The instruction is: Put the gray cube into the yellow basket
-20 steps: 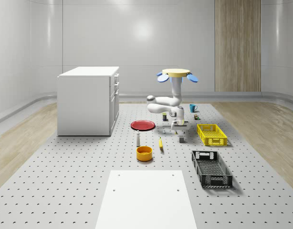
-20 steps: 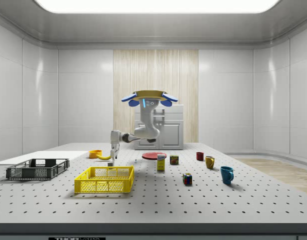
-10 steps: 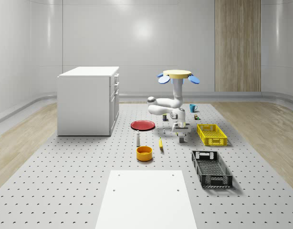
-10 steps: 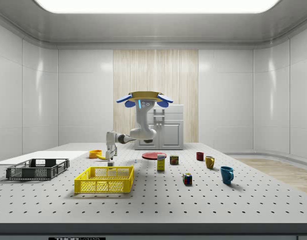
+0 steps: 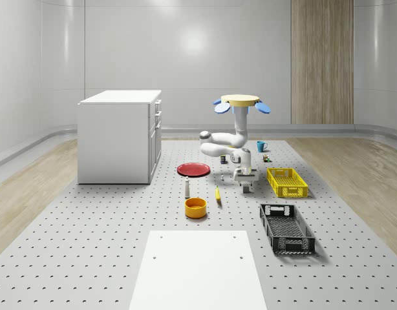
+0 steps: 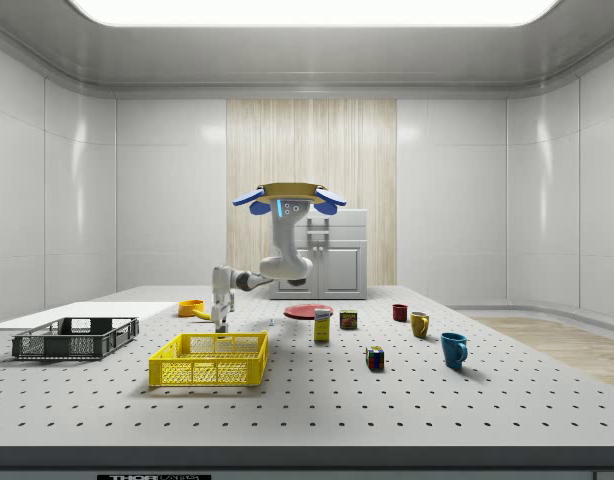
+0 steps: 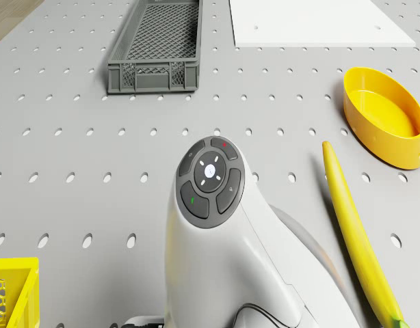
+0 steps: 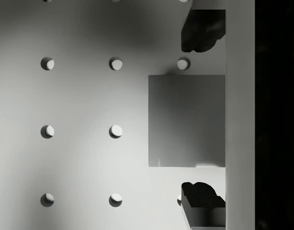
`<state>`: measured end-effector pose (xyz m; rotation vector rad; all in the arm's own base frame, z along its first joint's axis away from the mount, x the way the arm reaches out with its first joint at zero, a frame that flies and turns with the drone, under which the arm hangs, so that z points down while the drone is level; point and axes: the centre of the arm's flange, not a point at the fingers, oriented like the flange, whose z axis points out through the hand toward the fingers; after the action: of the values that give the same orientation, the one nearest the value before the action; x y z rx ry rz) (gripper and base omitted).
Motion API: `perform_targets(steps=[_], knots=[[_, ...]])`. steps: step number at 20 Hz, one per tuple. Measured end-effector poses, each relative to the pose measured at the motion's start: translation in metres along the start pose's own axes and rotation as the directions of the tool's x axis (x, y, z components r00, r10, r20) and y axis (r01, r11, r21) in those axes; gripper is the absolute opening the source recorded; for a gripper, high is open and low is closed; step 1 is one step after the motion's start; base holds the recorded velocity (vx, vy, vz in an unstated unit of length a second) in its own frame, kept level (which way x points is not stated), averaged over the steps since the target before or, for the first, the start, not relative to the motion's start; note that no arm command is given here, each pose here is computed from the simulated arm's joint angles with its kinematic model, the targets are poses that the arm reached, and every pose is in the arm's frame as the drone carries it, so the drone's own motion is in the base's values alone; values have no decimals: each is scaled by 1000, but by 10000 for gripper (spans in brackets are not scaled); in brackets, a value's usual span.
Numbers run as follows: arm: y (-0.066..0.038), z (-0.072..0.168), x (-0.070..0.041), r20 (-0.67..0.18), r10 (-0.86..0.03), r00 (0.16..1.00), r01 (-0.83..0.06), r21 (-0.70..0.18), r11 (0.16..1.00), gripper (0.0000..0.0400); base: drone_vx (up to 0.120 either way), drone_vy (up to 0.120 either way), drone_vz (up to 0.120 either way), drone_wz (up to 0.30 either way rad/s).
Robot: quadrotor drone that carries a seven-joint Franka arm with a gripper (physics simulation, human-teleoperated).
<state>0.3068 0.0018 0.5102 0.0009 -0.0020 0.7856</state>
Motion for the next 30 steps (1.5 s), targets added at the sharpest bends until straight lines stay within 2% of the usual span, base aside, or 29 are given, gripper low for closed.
perform_targets(steps=[5, 6, 9, 14, 19, 21, 30], knots=[[1, 9, 1, 0, 0, 1000, 0, 0, 1000, 400, 0, 0, 0, 0], [1, 10, 1, 0, 0, 1000, 0, 0, 1000, 388, 0, 0, 0, 0], [1, 12, 1, 0, 0, 1000, 0, 0, 1000, 315, 0, 0, 0, 0], [2, 14, 2, 0, 0, 1000, 0, 0, 1000, 269, 0, 0, 0, 0], [2, 6, 2, 0, 0, 1000, 0, 0, 1000, 255, 0, 0, 8, 0], [2, -1, 2, 0, 0, 1000, 0, 0, 1000, 253, 0, 0, 120, 0], [2, -18, 2, 0, 0, 1000, 0, 0, 1000, 250, -36, 116, 120, 0]])
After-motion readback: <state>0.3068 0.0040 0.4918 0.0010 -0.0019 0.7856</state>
